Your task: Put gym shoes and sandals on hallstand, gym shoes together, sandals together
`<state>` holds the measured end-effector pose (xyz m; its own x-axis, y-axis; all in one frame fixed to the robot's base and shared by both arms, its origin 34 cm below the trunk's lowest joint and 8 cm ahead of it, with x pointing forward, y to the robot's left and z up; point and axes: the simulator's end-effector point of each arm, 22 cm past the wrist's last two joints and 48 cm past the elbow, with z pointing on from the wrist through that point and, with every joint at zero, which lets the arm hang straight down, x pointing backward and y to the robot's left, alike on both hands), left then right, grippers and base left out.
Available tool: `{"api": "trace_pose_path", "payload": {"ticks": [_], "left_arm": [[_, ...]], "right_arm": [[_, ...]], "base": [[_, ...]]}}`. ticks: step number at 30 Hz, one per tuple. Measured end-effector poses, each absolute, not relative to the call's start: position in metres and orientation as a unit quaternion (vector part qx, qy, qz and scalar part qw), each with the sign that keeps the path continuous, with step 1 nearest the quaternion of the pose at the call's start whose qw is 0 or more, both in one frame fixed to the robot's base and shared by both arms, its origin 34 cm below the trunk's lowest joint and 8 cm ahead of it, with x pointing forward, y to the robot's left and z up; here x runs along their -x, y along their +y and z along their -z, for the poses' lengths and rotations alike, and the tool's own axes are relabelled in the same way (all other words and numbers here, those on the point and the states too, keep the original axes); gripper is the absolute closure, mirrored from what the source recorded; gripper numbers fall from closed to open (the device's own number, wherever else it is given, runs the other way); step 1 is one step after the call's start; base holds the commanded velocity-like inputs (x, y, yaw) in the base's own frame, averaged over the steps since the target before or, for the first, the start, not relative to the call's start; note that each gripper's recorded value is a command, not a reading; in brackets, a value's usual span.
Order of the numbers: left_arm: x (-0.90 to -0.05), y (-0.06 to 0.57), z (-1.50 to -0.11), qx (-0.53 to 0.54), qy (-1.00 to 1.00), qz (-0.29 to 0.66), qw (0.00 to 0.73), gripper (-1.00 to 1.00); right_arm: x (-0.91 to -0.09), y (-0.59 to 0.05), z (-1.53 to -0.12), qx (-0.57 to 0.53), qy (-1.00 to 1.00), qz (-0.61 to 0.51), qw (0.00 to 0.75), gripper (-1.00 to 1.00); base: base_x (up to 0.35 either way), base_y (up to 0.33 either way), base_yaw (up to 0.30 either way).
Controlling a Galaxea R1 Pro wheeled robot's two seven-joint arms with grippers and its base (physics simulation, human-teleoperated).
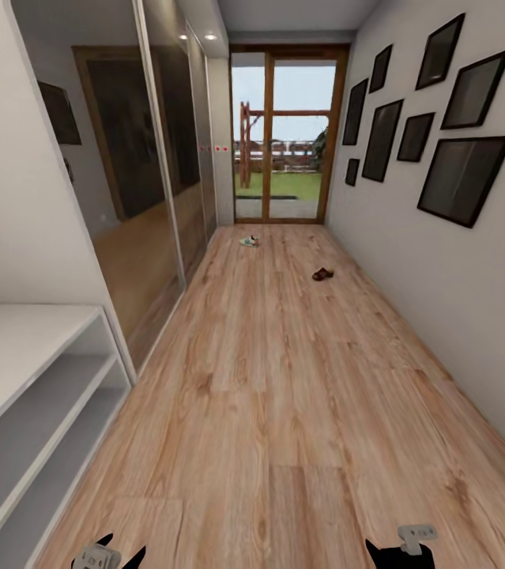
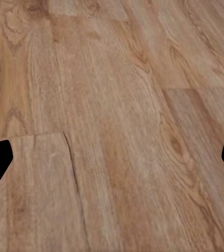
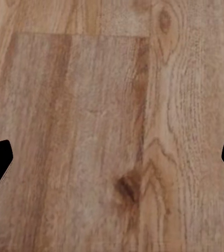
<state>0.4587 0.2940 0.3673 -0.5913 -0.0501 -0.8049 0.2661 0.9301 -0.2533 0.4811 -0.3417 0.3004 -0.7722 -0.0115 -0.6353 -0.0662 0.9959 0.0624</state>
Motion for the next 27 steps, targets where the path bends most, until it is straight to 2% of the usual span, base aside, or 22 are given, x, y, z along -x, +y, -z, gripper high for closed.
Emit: {"api": "trace_pose_path", "payload": {"ticks": [27], "left_arm": [[-0.4587, 0.294, -0.3673, -0.062, 0.874, 0.177, 0.448, -1.0]], "right_arm": [[-0.4811, -0.3419, -0.3004, 0.021, 0.94, -0.04, 0.337, -1.0]], "base": [[0.337, 0.0, 0.0]]}}
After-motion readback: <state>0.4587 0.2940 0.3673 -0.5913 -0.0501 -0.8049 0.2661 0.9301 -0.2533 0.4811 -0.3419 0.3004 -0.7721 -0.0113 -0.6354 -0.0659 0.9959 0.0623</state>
